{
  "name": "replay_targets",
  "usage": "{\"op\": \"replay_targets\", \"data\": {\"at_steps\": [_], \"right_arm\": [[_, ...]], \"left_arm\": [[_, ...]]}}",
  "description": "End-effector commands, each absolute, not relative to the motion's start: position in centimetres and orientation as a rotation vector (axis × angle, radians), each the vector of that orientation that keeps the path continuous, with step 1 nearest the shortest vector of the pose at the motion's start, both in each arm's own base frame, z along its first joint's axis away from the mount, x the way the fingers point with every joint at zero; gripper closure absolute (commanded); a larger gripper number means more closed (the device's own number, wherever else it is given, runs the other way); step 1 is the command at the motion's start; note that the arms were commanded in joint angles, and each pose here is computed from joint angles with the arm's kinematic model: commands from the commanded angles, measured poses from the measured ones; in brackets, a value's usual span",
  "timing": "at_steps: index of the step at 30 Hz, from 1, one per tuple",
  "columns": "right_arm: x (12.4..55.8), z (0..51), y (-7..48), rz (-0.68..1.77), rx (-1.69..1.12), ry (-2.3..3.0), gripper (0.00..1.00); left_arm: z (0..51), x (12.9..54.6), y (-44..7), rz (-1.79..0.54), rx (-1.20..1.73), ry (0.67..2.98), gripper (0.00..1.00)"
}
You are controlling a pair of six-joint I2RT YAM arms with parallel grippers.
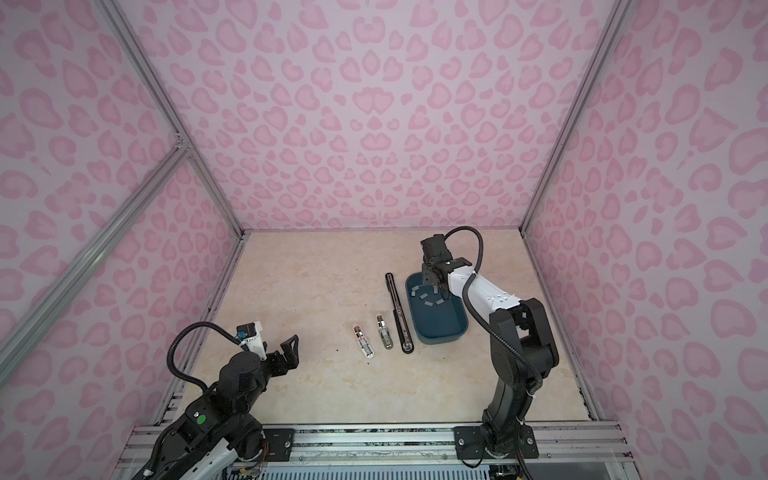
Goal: Load the staples into the stapler
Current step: 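Move the right gripper over the staple strips in the teal tray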
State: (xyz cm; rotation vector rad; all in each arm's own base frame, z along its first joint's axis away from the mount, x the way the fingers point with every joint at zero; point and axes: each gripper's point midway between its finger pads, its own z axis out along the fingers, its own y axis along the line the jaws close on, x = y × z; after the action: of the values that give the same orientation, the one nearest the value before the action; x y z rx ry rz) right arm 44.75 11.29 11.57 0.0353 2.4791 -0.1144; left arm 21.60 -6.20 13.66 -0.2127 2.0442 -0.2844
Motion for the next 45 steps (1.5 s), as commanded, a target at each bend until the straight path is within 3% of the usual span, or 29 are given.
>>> {"op": "replay_targets", "data": {"at_steps": [1, 11, 45], "right_arm": [[43.8, 9.6, 11.3, -0.136, -0.011, 2.551, 0.68], [44.4, 5.9, 11.5, -0.176, -0.015, 2.620, 0.71], [45.1, 1.4, 10.5, -0.114, 0.064, 2.731, 0.72]], "left_arm": [[14.9, 22.5, -7.1, -0.313, -0.196, 2.024, 0.02], [14.1, 23.2, -7.8, -0.282, -0.169, 2.087, 0.00], [14.3, 22.8, -7.4, -0.293, -0.190, 2.060, 0.00]]}}
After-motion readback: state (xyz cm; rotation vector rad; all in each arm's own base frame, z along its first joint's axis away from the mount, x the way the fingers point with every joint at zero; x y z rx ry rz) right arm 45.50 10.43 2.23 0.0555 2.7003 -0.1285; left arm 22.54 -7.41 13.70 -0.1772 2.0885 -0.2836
